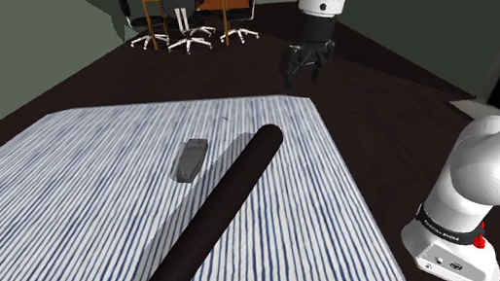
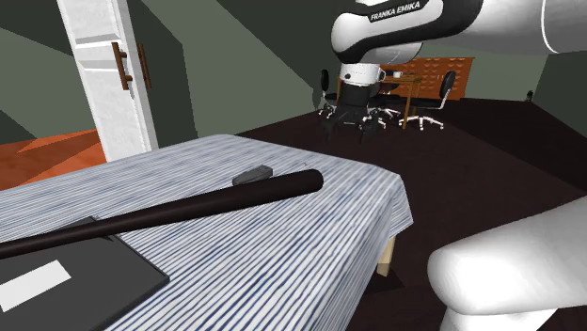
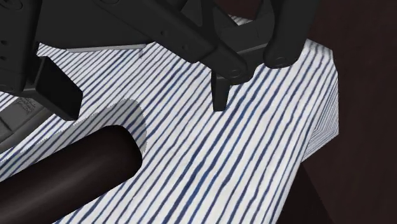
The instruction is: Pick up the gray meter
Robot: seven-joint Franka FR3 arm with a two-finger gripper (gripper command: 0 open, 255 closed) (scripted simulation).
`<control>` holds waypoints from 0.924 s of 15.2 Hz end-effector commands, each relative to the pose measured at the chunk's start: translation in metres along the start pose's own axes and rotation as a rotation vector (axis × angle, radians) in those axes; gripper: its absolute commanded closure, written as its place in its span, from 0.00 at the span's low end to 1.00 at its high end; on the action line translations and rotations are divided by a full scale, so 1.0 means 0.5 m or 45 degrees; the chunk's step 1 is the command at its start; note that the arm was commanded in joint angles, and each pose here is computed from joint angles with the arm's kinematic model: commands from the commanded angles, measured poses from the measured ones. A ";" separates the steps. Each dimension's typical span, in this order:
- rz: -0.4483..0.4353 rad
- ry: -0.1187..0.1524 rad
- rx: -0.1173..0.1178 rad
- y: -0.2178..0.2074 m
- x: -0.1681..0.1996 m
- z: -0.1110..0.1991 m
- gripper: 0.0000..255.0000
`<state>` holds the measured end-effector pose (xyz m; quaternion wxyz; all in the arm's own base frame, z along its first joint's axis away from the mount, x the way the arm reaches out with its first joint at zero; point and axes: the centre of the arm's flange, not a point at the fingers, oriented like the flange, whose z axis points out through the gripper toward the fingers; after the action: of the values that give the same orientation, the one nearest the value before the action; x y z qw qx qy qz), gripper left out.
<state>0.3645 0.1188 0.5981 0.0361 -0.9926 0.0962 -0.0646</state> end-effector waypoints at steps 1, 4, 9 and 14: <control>0.050 -0.013 -0.010 -0.048 0.014 0.028 0.00; 0.118 -0.033 -0.026 -0.122 0.032 0.063 0.00; 0.230 -0.066 -0.052 -0.241 0.069 0.124 0.00; 0.343 -0.098 -0.079 -0.355 0.115 0.188 0.00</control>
<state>0.4566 0.2752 0.5319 0.0180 -0.9755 0.2182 -0.0213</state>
